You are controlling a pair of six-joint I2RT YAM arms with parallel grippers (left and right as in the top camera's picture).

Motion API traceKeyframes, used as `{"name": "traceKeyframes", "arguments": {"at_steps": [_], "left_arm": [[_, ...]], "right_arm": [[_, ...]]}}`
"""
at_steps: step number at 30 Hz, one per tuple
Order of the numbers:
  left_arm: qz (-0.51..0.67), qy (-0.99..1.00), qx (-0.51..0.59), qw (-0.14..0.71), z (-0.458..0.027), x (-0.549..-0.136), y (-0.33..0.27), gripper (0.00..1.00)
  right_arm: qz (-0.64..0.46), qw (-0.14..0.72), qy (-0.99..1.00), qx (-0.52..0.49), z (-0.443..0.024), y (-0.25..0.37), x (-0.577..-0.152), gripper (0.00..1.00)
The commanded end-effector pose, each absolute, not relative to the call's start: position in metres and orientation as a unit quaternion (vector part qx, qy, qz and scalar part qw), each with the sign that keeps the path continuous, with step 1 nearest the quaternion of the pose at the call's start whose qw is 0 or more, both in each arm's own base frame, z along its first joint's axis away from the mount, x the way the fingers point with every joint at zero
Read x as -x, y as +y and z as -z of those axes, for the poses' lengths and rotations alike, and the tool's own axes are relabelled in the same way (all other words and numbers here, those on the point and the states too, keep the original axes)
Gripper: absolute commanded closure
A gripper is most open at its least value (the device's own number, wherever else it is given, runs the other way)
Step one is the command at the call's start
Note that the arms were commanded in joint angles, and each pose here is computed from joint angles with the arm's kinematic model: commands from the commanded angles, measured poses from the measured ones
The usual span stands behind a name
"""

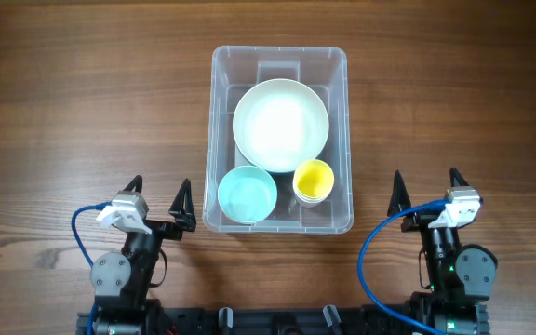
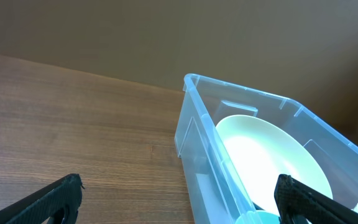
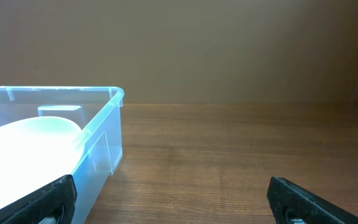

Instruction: Pack container

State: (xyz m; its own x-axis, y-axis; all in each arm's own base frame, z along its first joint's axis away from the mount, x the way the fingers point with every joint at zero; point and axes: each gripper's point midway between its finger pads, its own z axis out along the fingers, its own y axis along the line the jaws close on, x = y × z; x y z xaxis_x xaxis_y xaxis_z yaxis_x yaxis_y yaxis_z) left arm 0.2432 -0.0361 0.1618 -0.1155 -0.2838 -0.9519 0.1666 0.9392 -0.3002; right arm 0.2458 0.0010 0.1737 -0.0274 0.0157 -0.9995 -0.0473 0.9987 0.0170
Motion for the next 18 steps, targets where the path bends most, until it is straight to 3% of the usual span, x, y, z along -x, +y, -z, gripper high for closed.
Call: {"name": "traceKeyframes", "arguments": {"at_steps": [1,18], "left_arm": [[0.168,0.727,0.026,0.665,-0.1605,-0.2425,-0.0387,0.0],[0.165,0.728,0.029,0.665,-0.1598,-0.2429,-0.0375,0.0]], "right_arm": [[-0.014,0.7,0.714,0.011,-0.1746,-0.0007,-0.2458,0.0],[-0.014,0.7,0.714,0.011,-0.1746,-0.0007,-0.2458,0.0]]}}
